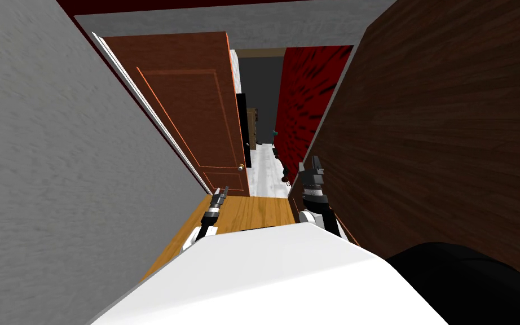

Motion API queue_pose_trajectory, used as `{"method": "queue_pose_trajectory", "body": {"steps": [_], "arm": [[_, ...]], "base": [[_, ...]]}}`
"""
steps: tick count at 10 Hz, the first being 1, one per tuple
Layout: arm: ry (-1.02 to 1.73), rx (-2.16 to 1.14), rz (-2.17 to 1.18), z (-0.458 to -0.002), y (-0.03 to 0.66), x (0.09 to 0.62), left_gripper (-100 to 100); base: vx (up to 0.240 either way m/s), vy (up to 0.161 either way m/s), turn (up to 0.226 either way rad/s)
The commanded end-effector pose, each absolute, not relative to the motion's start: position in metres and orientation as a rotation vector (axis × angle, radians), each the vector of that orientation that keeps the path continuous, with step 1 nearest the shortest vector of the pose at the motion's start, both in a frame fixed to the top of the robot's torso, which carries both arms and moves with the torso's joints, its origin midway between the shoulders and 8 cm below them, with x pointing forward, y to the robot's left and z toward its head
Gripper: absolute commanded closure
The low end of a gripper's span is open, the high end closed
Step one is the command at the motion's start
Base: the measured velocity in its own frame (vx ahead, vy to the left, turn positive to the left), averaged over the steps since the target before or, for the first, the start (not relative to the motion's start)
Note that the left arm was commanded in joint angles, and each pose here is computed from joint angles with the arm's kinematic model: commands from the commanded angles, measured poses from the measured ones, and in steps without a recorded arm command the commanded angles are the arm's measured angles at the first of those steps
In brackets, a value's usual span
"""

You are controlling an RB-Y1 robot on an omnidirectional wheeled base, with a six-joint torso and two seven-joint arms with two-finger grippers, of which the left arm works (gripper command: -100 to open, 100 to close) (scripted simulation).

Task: Pull the door open

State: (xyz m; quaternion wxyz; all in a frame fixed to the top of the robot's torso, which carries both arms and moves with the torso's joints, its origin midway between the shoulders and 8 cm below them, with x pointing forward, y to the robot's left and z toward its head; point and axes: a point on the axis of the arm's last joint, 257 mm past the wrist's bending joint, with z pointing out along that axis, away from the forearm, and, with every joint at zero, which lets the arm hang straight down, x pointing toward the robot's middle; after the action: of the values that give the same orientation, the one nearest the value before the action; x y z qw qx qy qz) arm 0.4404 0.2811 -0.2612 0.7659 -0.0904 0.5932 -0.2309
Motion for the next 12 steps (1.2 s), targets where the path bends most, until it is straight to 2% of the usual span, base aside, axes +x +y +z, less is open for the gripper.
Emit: {"method": "queue_pose_trajectory", "body": {"steps": [1, 12], "arm": [[1.308, -0.176, -0.475, -0.271, 0.283, 0.44, -100], [1.43, -0.04, -0.315, -0.328, 0.295, 0.438, -100]], "base": [[0.099, -0.029, 0.012], [0.1, -0.026, 0.01]]}}
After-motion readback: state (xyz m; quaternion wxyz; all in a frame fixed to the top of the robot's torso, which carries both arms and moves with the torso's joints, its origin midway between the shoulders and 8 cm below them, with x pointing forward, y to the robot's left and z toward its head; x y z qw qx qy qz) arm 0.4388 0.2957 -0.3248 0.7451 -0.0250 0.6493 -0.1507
